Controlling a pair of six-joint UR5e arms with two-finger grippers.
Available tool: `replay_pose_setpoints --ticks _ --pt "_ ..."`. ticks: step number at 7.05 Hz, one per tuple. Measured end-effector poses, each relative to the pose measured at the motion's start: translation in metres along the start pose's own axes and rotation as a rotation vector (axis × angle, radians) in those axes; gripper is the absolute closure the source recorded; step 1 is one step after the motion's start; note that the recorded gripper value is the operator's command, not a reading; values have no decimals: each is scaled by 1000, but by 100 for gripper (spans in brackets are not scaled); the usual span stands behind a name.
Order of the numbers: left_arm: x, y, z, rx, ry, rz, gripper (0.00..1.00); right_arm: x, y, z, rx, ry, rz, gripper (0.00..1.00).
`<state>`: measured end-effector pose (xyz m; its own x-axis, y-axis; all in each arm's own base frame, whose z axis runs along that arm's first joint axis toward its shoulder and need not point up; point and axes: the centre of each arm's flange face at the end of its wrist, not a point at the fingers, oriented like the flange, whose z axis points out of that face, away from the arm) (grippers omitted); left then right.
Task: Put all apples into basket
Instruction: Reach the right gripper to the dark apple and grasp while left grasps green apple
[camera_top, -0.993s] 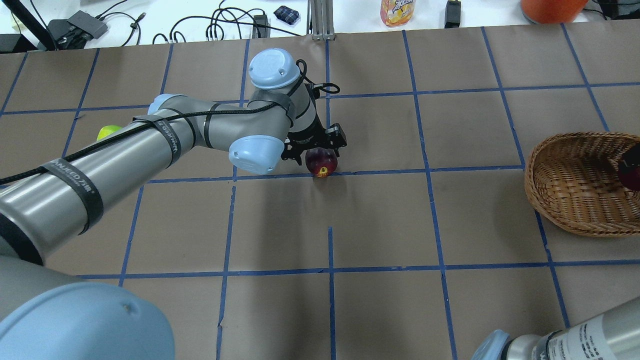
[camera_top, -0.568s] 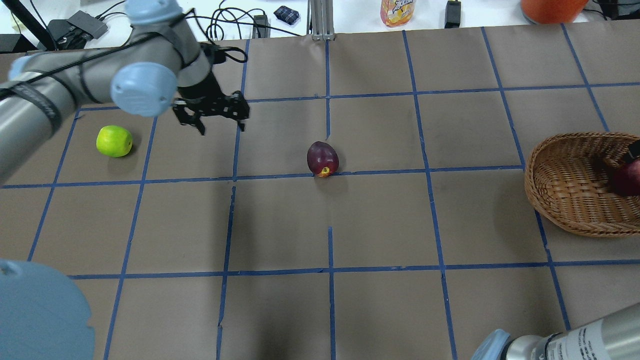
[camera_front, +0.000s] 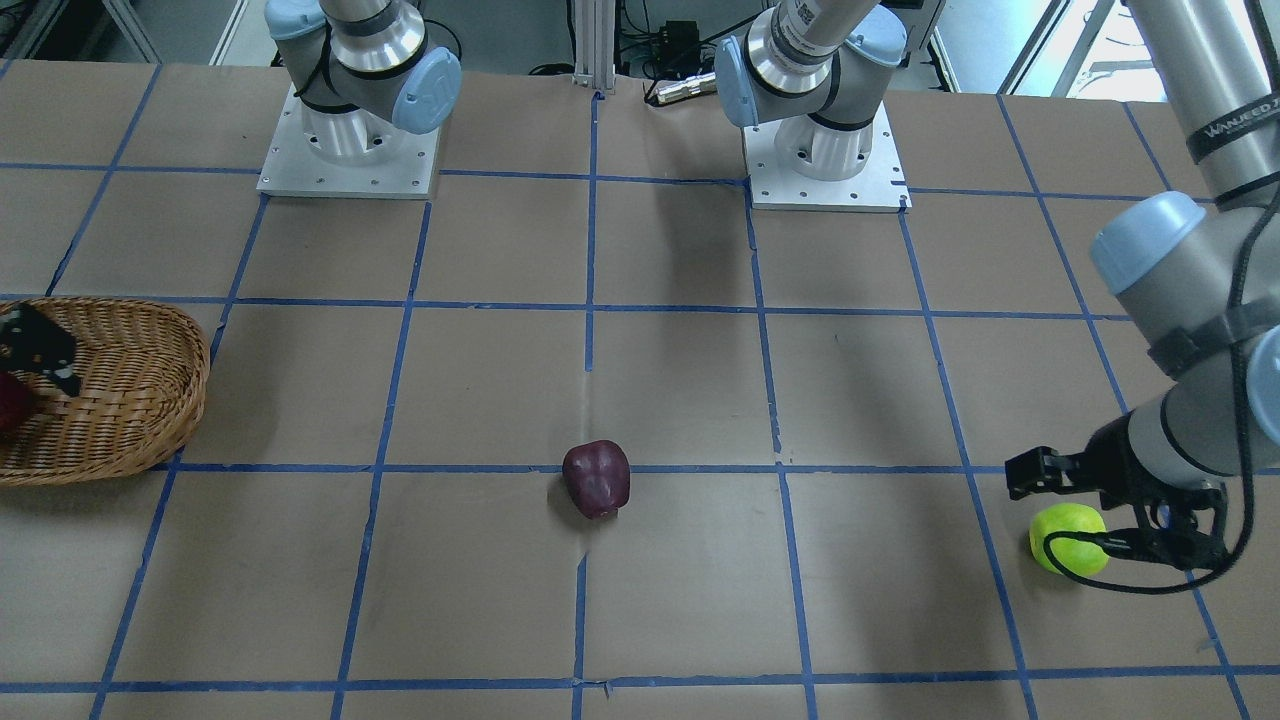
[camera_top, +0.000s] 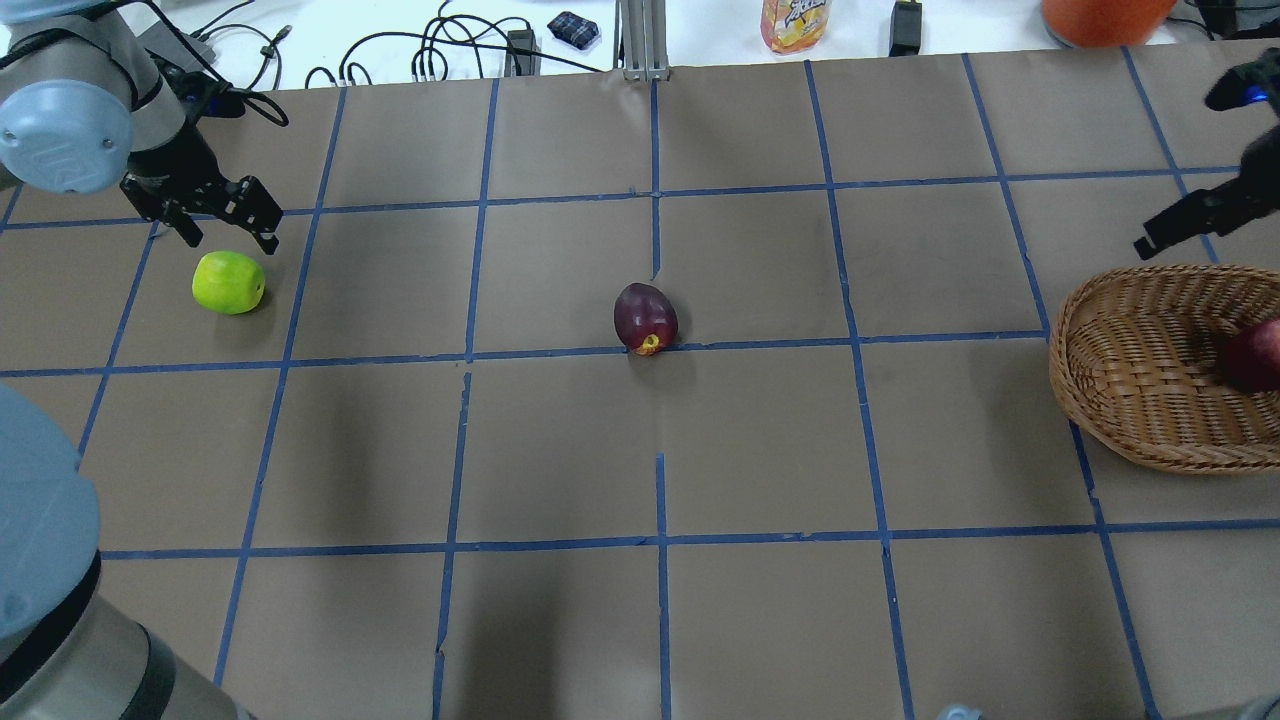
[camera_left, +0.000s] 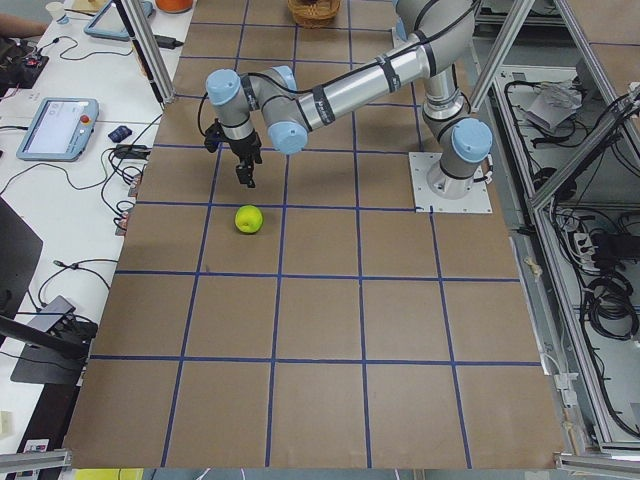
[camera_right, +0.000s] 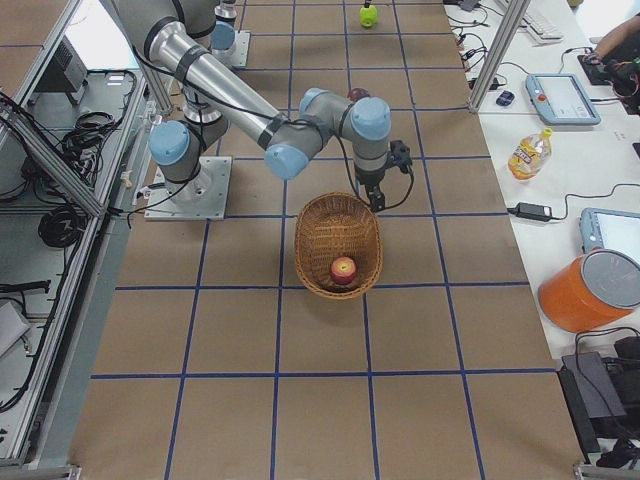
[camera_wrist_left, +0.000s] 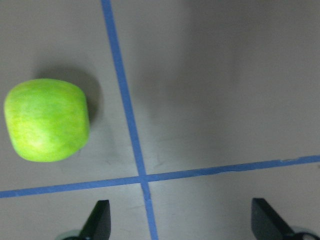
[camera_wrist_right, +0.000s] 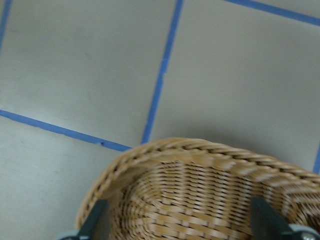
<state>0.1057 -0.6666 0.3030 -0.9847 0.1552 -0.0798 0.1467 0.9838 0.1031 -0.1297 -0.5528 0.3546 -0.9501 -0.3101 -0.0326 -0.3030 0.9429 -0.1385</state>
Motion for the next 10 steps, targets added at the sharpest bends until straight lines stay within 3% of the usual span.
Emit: replay_pose_setpoints --ticks 2,4,6,8,10 --pt "-29 -26 25 -41 -76 50 0 -123 -55 5 -18 2 63 0" --pt "-33 -29 50 -79 -66 53 0 -242 -106 21 -37 23 216 0" --pt "-34 -26 66 -105 -52 45 0 -361 -159 60 -56 17 319 0" --pt "-37 -22 82 -119 -41 10 0 -444 -177 112 -75 13 409 0" --pt "-37 -23 92 -112 -47 -11 0 -474 -176 147 -77 34 378 0"
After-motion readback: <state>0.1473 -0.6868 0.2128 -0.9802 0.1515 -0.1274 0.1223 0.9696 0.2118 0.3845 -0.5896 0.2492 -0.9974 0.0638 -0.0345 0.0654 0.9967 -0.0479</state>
